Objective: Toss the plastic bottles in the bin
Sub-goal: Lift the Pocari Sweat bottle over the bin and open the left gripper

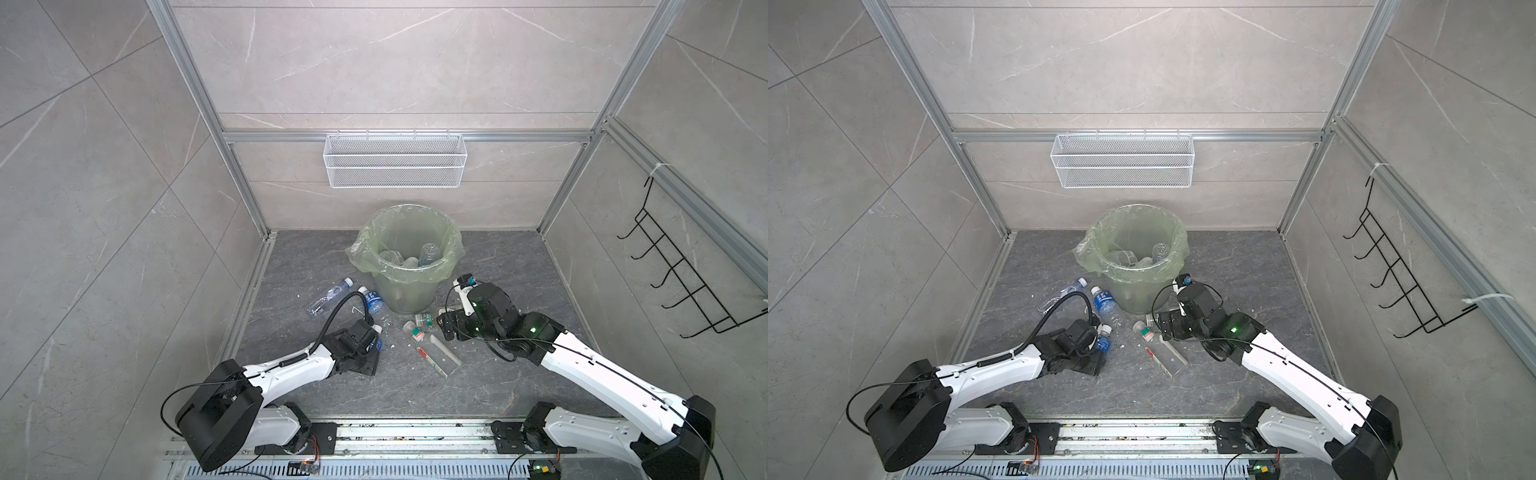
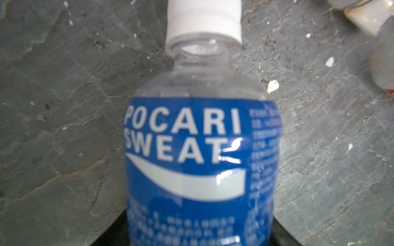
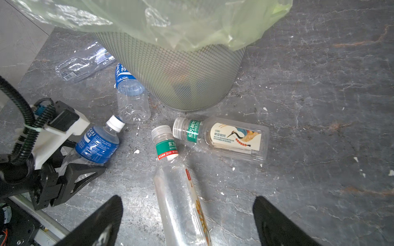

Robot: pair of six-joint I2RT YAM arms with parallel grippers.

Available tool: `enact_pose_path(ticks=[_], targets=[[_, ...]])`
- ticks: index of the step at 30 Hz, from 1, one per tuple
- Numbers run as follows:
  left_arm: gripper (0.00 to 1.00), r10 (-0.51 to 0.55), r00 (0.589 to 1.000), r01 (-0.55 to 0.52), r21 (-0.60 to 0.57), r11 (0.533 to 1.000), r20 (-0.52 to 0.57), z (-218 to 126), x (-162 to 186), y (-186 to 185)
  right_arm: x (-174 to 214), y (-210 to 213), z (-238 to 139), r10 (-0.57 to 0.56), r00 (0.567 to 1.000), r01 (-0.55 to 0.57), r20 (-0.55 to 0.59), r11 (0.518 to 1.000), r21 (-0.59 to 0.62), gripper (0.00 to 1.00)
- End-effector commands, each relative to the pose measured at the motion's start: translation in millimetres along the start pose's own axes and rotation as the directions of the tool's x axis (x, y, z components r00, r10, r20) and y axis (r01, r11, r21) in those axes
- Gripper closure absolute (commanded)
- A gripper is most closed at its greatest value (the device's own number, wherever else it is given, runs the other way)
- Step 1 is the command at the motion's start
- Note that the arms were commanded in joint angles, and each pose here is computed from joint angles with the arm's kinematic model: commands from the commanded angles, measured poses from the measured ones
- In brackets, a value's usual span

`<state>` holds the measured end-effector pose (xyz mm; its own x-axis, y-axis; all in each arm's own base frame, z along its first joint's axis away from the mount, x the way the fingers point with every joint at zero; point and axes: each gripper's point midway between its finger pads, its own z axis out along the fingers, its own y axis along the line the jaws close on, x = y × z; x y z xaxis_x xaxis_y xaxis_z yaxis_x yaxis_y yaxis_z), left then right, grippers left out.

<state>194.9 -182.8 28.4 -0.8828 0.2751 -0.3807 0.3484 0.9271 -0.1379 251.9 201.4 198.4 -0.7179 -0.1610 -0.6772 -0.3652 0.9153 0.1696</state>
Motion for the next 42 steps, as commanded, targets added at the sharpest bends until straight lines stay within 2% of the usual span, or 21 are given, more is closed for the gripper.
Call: enact_pose_path(ticks=[1,11,17,19,23,32,38,42], targets=[[0.44,-0.012,0.997,0.010,0.028,1.000,0.080,-12.1,-12.5,-4.6,0.2,-0.6,-1.6,0.022,1.000,-0.022,0.013,1.000,-0.001,0.04],[0.54,-0.041,0.976,0.023,0.085,0.996,0.215,-35.8,-20.6,-5.1,3.7,0.4,3.6,0.032,0.999,-0.032,0.015,0.999,-0.012,0.04],[0.55,-0.054,0.929,-0.004,0.156,0.988,0.365,-64.9,-32.4,-9.1,7.9,0.4,7.3,0.049,0.999,-0.049,0.023,0.999,-0.023,0.05],[0.54,-0.054,0.904,-0.030,0.189,0.981,0.425,-79.7,-38.5,-13.2,9.8,0.0,8.8,0.050,0.999,-0.049,0.020,0.999,-0.022,0.05],[0.54,-0.071,0.823,-0.083,0.243,0.966,0.564,-118.2,-53.2,-19.0,9.7,0.9,9.8,0.051,0.998,-0.050,0.021,0.998,-0.027,0.05],[0.52,-0.057,0.652,-0.178,0.226,0.958,0.756,-203.6,-92.4,-26.6,5.3,5.4,11.0,0.041,0.999,-0.040,0.029,0.998,-0.046,0.05],[0.52,-0.021,0.537,-0.256,0.187,0.948,0.843,-267.8,-144.6,-49.9,-0.2,7.3,7.0,0.030,0.999,-0.027,0.042,0.998,-0.051,0.05],[0.53,0.011,0.487,-0.333,0.174,0.927,0.873,-305.8,-194.1,-80.8,-4.6,8.6,2.8,0.021,0.998,-0.018,0.055,0.998,-0.056,0.05]])
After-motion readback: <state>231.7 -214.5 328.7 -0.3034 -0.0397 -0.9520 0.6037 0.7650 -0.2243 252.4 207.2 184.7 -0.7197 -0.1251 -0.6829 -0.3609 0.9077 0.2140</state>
